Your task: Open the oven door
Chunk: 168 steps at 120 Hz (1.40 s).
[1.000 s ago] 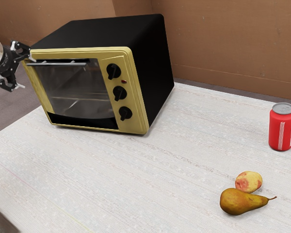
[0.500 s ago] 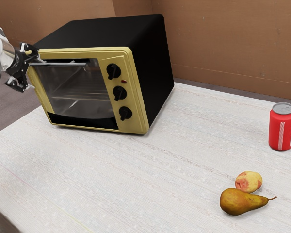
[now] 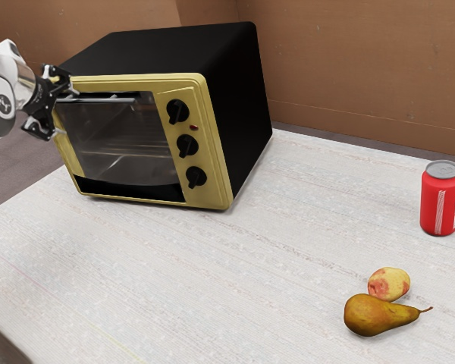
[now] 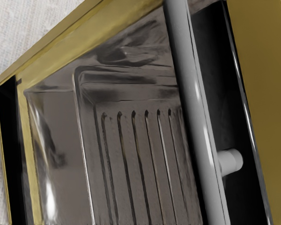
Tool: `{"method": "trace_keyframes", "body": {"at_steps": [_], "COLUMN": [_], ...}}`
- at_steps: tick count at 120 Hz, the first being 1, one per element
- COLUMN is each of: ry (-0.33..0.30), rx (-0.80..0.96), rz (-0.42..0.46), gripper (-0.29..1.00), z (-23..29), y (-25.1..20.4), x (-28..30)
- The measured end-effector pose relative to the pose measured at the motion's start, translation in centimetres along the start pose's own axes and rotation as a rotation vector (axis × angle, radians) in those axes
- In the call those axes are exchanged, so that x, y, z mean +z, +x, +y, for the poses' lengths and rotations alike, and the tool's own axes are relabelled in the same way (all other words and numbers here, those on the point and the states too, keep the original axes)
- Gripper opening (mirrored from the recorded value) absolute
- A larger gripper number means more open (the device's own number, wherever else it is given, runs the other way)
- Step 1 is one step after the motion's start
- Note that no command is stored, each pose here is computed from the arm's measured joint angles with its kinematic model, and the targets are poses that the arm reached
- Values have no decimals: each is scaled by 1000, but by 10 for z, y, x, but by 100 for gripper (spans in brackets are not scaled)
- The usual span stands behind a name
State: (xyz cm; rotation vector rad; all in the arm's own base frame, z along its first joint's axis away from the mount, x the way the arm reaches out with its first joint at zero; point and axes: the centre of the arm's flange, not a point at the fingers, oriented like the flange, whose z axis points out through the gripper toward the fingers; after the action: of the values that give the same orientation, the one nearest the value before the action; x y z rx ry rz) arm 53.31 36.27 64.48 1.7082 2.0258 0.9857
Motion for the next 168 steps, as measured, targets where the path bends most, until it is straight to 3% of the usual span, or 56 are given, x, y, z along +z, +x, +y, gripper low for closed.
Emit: {"method": "trace_keyframes", "body": {"at_steps": [64, 80, 98, 120, 134, 140, 145, 149, 158, 168], "ry": [32, 40, 61, 99, 76, -6, -49, -56, 20, 143], "rx": [-19, -30, -38, -73, 15, 181, 336, 428, 597, 796], "rz": [-17, -9, 4, 78, 121, 100, -19, -120, -249, -361], "gripper": [70, 70, 70, 70, 70, 70, 70, 70, 70, 70], "z": [-14, -34, -81, -176, -170, -69, 12, 47, 62, 37], "y": [-8, -11, -18, -30, -72, -112, -176, -224, -291, -362], "x": [26, 7, -26, -80, -103, -155, -194, -215, -236, -238]}}
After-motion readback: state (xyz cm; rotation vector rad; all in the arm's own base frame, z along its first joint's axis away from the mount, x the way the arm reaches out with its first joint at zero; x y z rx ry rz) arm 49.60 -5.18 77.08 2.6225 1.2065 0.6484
